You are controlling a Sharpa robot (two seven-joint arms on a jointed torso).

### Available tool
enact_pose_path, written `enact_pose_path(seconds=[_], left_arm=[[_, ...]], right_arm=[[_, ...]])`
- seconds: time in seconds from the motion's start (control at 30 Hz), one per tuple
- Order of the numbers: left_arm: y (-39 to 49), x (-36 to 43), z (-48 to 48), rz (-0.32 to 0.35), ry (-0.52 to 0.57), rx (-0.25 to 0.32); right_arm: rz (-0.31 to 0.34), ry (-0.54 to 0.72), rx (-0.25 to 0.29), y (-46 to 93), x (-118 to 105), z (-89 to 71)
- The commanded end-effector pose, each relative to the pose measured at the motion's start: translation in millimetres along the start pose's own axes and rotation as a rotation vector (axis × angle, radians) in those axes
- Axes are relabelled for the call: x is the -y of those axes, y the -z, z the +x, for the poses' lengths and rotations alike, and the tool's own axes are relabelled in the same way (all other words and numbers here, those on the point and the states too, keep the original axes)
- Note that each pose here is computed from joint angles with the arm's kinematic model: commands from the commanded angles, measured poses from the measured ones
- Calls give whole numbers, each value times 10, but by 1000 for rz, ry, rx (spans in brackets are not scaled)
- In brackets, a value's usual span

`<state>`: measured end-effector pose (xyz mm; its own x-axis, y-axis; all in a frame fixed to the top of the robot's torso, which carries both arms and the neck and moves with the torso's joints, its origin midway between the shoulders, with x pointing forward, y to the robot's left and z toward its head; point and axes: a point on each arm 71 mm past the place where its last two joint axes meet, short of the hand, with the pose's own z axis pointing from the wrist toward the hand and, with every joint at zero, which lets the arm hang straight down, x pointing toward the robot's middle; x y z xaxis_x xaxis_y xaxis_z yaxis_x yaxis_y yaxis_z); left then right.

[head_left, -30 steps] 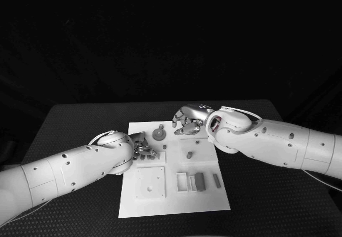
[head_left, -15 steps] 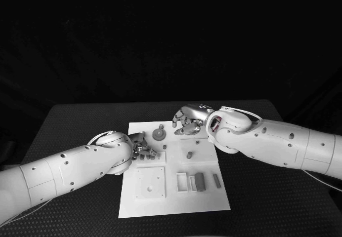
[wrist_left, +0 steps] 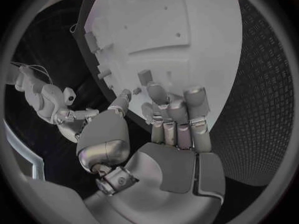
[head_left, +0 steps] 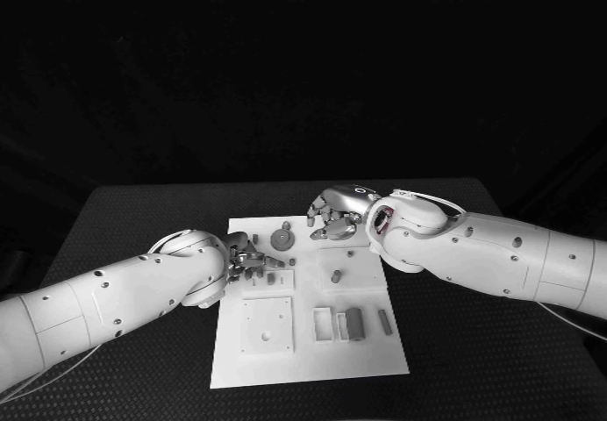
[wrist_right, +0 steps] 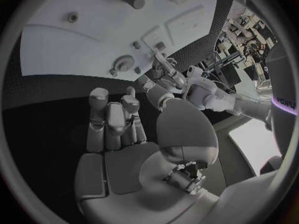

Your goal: Assemble the parts on the task board

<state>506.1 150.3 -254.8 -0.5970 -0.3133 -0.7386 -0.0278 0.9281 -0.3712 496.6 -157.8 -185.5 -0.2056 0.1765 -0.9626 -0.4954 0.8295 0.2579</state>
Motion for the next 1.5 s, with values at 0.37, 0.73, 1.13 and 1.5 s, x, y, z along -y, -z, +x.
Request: enact_pose_path(seconds=[0.37, 0.73, 1.13, 1.5], left_arm=[[133, -37, -663, 97, 246, 74], [43, -116, -1005, 99, 198, 263], [-169, -169, -994, -32, 81, 99], [-291, -167, -1011, -91, 19, 82]], right_arm=[[18, 5, 12, 9, 89, -15], [32, 0, 19, 2, 138, -24], [30, 0, 16, -17, 122, -17], [27, -1, 15, -29, 106, -14]])
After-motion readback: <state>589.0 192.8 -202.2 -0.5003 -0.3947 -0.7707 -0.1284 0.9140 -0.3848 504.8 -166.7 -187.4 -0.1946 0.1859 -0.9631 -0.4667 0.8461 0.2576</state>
